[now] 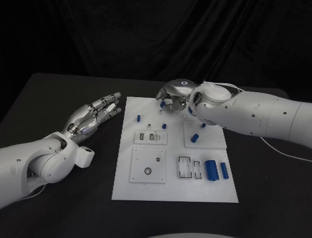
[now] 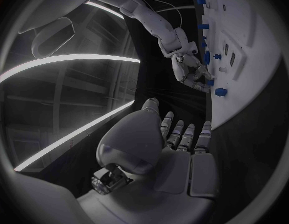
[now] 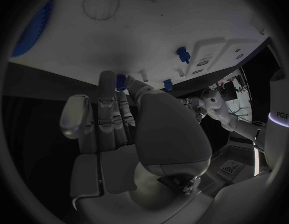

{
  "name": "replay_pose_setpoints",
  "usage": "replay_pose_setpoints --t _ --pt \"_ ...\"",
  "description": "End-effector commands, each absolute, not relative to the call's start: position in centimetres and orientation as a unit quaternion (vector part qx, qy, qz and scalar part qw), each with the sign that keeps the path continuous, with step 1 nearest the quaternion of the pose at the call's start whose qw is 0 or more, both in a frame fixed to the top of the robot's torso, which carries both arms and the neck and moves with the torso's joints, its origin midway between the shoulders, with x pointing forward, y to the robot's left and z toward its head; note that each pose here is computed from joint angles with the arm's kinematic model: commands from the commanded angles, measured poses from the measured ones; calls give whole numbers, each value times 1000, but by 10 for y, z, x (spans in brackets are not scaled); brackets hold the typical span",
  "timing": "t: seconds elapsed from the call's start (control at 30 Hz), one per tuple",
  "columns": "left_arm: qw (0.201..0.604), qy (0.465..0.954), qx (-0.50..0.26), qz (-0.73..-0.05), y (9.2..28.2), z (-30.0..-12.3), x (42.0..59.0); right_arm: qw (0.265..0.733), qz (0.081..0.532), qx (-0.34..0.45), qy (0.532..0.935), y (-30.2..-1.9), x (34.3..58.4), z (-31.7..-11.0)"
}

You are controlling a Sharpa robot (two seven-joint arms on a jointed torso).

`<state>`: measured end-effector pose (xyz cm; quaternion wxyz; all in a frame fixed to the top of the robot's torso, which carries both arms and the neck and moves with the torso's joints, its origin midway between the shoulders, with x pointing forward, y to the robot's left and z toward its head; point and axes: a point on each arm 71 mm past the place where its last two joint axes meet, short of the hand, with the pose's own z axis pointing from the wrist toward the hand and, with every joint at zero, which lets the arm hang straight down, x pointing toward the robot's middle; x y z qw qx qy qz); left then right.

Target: Assemble the parts on the task board

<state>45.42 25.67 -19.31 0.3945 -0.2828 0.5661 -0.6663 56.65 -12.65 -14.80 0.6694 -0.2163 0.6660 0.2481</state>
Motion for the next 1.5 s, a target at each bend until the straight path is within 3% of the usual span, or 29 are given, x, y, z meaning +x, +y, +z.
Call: replay_pose_setpoints --t 0.03,0.17,0.33,0.57,0.77,1.0,1.5 --pt "400 541 -266 -690 256 -187 453 685 252 -202 653 -132 566 -146" --pt "402 541 -268 -688 259 -187 452 702 260 -194 634 -140 565 -136" --pt "406 540 -270 -686 263 -186 450 719 261 -189 616 -158 559 -107" --pt "409 540 -271 -684 265 -185 449 705 233 -169 648 -197 544 -88" --pt "409 540 -271 -684 265 -186 450 691 205 -151 677 -228 535 -96" --pt "407 540 -270 -685 265 -186 451 677 169 -122 706 -260 528 -118" --pt "405 541 -270 -686 265 -187 452 667 154 -116 720 -268 527 -143"
